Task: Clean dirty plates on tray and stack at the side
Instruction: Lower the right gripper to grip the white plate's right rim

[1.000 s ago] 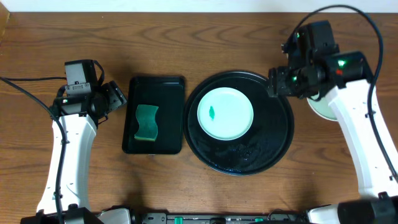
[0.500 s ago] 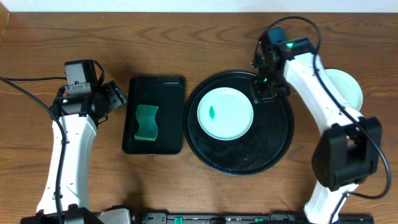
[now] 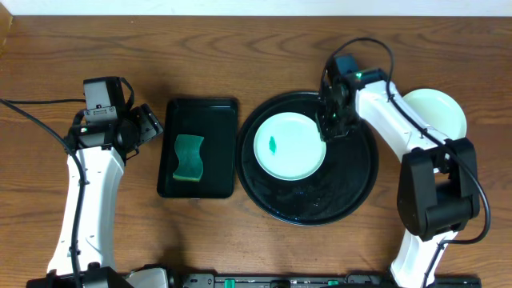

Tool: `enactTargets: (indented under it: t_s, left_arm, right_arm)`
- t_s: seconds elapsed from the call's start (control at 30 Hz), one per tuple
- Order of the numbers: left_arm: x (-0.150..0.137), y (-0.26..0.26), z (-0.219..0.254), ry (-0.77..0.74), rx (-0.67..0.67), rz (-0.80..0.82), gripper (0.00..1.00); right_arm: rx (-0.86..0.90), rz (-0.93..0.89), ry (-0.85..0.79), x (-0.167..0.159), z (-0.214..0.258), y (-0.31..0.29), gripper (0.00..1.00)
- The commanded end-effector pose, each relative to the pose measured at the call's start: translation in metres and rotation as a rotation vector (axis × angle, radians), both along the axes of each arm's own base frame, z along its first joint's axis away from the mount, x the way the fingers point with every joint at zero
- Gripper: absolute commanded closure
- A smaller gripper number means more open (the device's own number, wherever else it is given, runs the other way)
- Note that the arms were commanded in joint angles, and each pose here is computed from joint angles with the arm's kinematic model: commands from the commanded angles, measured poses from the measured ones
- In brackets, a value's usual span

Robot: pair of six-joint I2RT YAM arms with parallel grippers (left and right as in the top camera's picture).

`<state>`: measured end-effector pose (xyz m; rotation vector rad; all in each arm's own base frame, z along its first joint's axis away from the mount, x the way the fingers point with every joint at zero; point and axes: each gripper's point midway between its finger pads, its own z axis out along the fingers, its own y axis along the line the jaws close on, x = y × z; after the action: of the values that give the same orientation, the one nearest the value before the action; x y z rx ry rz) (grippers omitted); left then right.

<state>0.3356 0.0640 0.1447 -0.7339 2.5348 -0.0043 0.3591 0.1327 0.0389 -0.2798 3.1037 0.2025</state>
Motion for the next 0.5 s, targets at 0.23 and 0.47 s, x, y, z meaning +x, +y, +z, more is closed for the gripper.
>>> enactTargets:
  t_s: [0.23, 0.47]
  left_arm:
    - [0.003, 0.003, 0.007, -0.016, 0.011, 0.012, 0.20]
    - [0.003, 0.003, 0.006, -0.016, 0.011, 0.012, 0.20]
  right_arm:
    - [0.039, 0.002, 0.003, -0.003, -0.013, 0.005, 0.75]
    - [0.046, -0.014, -0.015, -0.001, -0.023, 0.005, 0.83]
